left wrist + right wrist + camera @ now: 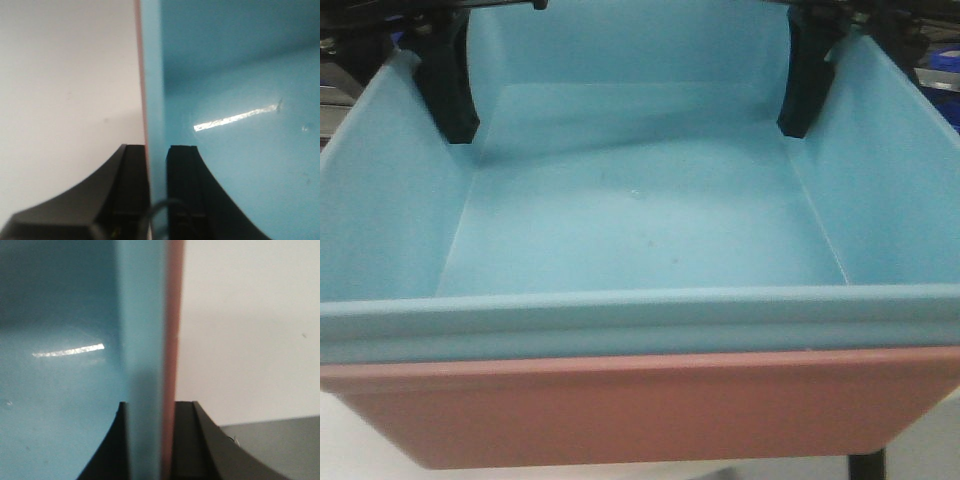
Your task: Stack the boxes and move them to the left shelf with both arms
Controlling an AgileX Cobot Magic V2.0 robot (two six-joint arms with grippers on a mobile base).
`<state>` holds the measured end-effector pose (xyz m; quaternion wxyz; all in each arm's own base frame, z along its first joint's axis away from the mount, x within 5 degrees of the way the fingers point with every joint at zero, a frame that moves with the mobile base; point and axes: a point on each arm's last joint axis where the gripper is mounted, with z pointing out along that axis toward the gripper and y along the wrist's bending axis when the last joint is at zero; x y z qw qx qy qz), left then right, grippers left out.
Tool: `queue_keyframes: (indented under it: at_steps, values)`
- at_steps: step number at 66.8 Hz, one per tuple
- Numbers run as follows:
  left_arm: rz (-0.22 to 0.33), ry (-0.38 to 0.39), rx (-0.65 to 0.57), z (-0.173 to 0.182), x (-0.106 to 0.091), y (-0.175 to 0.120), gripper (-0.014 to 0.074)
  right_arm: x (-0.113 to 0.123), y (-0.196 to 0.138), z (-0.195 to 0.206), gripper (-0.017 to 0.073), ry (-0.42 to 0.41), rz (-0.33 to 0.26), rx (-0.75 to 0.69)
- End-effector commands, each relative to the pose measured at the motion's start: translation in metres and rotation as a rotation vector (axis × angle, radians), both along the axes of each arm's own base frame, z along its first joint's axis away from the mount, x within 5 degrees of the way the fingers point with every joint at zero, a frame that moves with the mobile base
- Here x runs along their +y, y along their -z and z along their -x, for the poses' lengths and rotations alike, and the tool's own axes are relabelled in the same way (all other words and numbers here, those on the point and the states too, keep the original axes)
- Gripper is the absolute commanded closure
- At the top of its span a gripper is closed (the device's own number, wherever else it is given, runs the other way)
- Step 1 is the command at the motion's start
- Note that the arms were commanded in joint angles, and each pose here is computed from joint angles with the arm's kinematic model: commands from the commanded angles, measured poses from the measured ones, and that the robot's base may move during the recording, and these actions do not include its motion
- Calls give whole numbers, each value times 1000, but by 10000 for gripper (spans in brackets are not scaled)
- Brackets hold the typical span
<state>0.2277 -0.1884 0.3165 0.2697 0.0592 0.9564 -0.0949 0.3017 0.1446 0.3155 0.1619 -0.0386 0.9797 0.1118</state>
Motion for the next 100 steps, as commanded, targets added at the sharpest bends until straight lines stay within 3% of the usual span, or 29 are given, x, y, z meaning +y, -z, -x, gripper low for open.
queue_keyframes:
  at_steps: [1, 100]
  values:
    - [65, 20, -104, 2, 1, -26, 596, -5, -27, 5, 503, 2, -34, -109]
    - [65, 20, -104, 2, 1, -26, 596, -5, -27, 5, 503, 2, -34, -109]
